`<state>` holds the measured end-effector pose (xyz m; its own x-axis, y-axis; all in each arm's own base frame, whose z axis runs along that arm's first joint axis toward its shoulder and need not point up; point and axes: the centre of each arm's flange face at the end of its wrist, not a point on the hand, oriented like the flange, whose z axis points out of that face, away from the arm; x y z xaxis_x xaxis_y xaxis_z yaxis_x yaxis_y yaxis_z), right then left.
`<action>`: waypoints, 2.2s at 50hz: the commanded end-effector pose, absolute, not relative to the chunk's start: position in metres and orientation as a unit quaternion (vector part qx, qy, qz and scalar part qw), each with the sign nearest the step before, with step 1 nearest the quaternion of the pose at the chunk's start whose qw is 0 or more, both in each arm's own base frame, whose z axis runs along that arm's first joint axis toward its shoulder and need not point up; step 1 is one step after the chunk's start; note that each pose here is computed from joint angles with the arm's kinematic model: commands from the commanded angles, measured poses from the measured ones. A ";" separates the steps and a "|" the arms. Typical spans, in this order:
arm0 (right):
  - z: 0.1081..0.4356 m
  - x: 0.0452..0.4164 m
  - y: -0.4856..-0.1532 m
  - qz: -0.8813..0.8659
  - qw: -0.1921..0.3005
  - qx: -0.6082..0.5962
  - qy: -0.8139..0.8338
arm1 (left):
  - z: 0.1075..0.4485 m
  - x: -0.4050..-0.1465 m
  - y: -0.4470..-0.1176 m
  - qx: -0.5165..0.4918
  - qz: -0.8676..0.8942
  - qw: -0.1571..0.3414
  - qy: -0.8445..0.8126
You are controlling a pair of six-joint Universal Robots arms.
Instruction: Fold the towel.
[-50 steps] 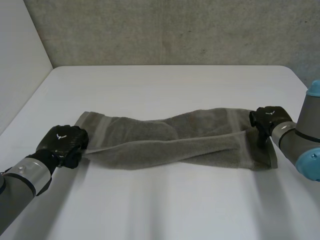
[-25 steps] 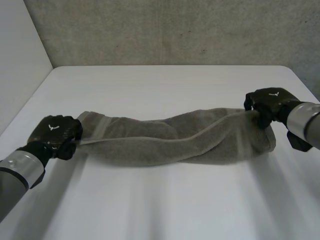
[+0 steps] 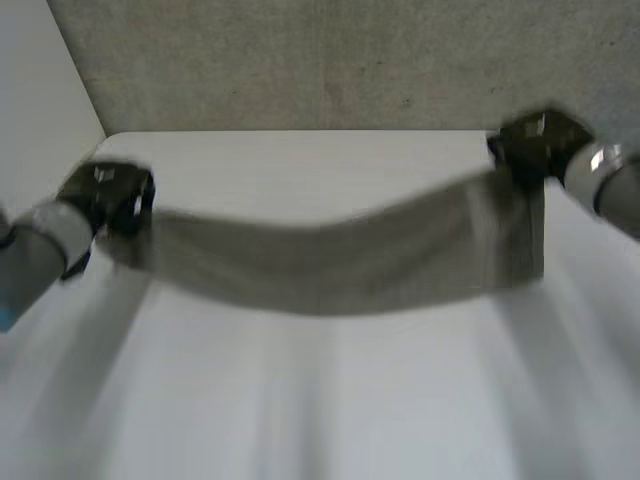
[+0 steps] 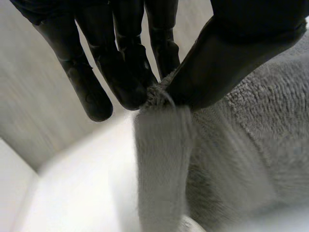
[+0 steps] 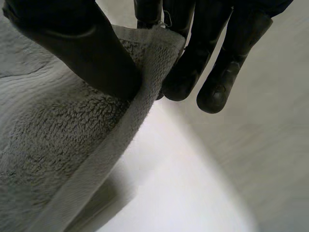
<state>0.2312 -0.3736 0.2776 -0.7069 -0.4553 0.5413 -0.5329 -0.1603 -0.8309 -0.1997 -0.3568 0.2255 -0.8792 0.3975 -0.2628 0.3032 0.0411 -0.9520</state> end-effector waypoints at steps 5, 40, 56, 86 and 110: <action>0.403 0.237 -0.396 0.874 -0.043 0.191 -0.445 | 0.404 -0.238 -0.402 -0.109 0.889 0.064 -0.439; 0.297 0.171 -0.306 0.720 -0.047 0.280 -0.634 | 0.268 -0.170 -0.298 -0.195 0.764 0.093 -0.609; 0.262 0.205 -0.333 0.620 -0.063 0.359 -0.695 | 0.224 -0.191 -0.341 -0.183 0.681 0.168 -0.689; 0.326 0.265 -0.408 0.829 0.080 0.249 -0.494 | 0.353 -0.271 -0.422 -0.097 0.848 0.150 -0.498; 0.217 0.216 -0.350 0.650 -0.025 0.366 -0.665 | 0.199 -0.208 -0.365 -0.150 0.699 0.124 -0.688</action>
